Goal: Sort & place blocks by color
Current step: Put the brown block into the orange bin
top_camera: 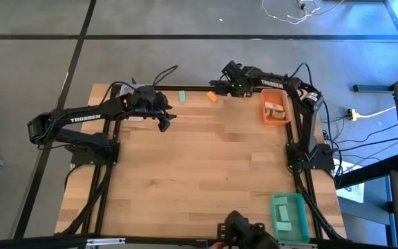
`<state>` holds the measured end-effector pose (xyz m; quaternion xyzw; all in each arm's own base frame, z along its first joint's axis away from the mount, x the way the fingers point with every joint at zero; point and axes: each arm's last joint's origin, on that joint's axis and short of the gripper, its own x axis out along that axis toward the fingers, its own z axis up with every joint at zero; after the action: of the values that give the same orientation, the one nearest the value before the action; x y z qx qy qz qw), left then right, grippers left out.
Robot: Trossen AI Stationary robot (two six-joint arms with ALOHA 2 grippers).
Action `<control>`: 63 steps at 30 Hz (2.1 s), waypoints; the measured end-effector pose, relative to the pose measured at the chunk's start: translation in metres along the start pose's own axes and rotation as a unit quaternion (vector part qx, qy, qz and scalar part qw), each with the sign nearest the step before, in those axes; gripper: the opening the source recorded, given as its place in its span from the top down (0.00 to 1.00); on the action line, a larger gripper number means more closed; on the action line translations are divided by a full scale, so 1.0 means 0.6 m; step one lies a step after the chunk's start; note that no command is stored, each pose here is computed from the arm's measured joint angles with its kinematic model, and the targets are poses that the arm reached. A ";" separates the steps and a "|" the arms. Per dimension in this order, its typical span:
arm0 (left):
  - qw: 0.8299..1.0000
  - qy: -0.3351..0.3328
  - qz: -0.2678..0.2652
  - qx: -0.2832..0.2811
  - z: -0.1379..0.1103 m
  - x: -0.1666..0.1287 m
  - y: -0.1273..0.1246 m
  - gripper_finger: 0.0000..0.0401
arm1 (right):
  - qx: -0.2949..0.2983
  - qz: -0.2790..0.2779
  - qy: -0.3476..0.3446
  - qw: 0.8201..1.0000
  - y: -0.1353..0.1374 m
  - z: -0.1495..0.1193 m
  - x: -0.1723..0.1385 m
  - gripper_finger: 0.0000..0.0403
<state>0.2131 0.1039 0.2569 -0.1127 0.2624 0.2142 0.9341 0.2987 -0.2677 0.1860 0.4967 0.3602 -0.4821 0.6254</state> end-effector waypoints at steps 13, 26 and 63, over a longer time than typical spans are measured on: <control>1.000 0.000 0.000 0.000 0.000 0.000 0.000 0.45 | 0.010 0.008 0.019 1.000 -0.007 0.007 0.037 0.45; 1.000 0.000 0.000 0.000 0.000 0.000 0.000 0.45 | 0.011 -0.009 0.039 0.999 -0.013 0.002 0.080 0.45; 1.000 0.000 0.000 0.000 0.000 0.000 0.000 0.45 | -0.160 -0.025 0.041 0.986 -0.008 -0.011 0.082 0.66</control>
<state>0.2131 0.1039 0.2569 -0.1127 0.2626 0.2141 0.9341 0.3080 -0.2738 0.1373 0.4003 0.4700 -0.4132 0.6694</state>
